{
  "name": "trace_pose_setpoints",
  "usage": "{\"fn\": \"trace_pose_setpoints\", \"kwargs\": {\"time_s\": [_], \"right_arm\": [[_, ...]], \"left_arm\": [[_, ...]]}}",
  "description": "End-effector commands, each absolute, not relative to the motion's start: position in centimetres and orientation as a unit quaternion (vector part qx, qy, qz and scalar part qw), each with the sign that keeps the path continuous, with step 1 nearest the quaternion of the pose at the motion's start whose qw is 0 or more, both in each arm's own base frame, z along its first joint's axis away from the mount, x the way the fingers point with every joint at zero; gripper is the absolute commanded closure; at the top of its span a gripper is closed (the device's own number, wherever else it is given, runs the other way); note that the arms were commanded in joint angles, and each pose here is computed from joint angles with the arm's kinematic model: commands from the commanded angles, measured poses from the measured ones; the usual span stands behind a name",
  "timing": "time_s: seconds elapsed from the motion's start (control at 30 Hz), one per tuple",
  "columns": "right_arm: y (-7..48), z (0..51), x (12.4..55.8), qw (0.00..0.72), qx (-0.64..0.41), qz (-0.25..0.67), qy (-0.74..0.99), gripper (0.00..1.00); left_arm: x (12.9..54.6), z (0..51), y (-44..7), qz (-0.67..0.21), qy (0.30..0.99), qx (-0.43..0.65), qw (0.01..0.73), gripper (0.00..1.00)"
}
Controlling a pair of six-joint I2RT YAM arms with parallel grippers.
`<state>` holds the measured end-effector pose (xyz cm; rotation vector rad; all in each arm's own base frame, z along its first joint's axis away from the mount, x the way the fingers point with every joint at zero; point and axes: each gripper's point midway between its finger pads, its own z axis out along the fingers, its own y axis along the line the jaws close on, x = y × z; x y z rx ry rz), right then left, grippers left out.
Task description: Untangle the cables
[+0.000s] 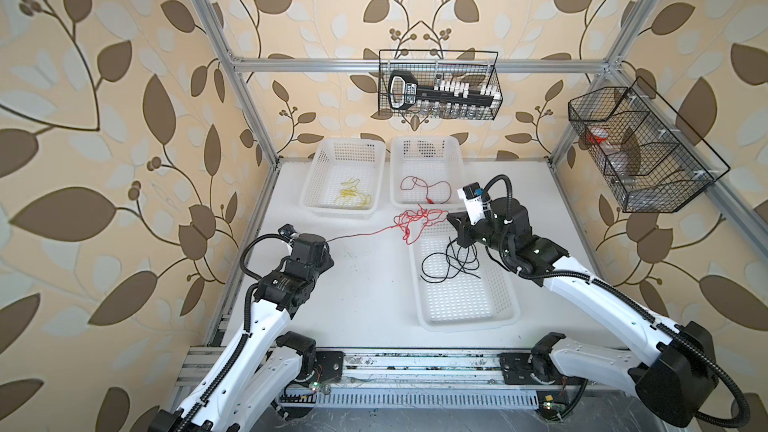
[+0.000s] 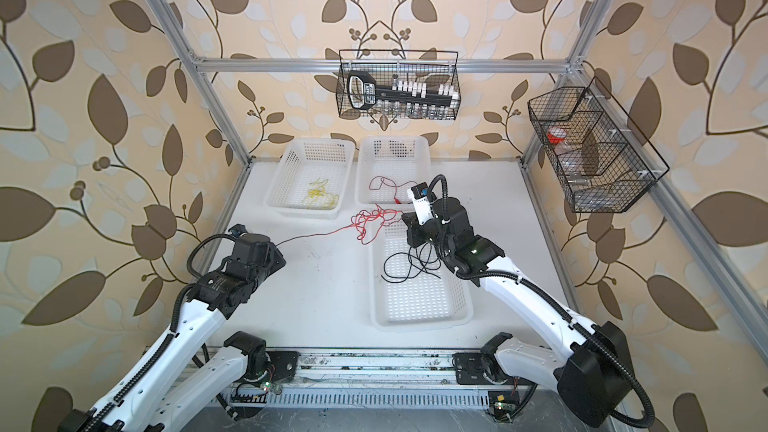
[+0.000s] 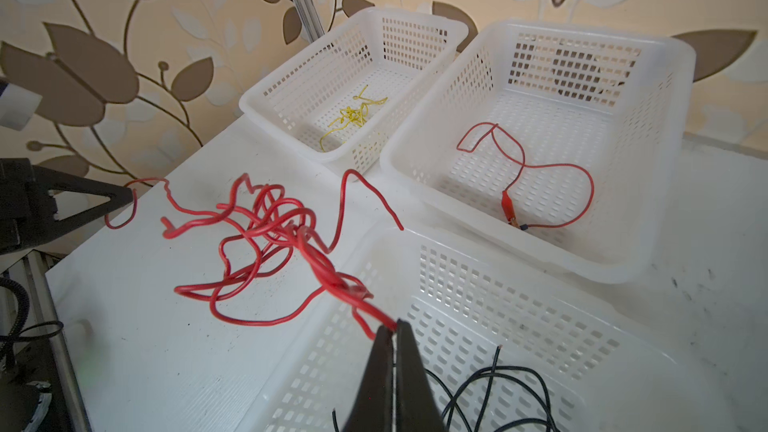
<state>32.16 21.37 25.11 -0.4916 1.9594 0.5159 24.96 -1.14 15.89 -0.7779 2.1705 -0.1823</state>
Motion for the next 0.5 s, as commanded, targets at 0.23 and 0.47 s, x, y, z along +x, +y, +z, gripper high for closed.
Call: {"fn": "trace_pose_setpoints", "kwargs": {"time_s": [0.23, 0.47], "right_arm": [[28.2, 27.9, 28.9, 0.532, -0.325, 0.237, 0.745, 1.0], [33.4, 25.6, 28.4, 0.491, -0.356, 0.269, 0.749, 1.0]], "left_arm": [[25.3, 16.9, -0.8, -0.097, 0.838, -0.326, 0.427, 1.0], [25.9, 17.9, -2.1, -0.143, 0.829, -0.312, 0.442, 0.63]]}}
